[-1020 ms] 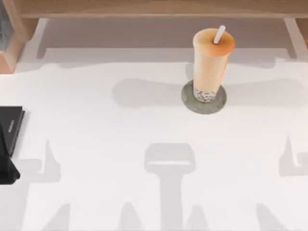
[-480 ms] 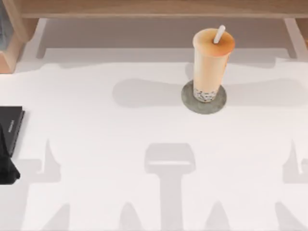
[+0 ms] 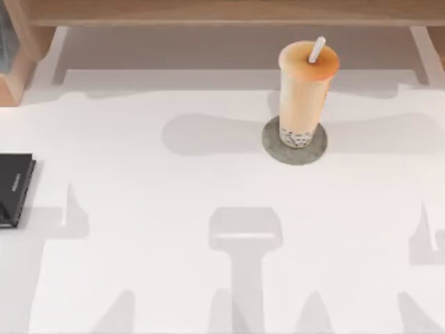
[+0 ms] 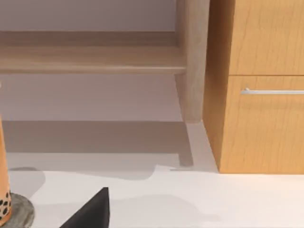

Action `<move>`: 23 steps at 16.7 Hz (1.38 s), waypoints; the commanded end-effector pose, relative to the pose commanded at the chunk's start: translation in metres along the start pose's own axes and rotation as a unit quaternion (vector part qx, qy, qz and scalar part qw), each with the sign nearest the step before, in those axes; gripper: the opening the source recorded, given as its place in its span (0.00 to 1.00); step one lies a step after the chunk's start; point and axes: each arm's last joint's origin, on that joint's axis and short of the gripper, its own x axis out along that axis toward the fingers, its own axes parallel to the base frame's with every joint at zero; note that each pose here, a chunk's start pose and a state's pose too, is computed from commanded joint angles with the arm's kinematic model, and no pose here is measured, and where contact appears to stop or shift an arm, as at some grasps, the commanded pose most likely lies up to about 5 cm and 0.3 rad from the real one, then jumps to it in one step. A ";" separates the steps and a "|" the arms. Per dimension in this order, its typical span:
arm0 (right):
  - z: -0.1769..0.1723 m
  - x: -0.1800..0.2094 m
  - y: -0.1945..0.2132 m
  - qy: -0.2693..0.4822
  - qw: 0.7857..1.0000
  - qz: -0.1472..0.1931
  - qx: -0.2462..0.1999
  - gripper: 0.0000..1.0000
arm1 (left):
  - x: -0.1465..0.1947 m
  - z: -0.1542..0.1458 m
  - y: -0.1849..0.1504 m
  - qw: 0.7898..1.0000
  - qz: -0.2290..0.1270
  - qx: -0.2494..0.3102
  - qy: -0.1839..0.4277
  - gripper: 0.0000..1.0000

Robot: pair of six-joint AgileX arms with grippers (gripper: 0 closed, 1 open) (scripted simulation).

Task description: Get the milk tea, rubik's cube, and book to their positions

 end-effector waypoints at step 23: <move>0.000 0.000 0.000 0.000 1.000 0.000 0.000 1.00 | 0.313 0.042 0.143 1.000 -0.008 -0.008 0.005 1.00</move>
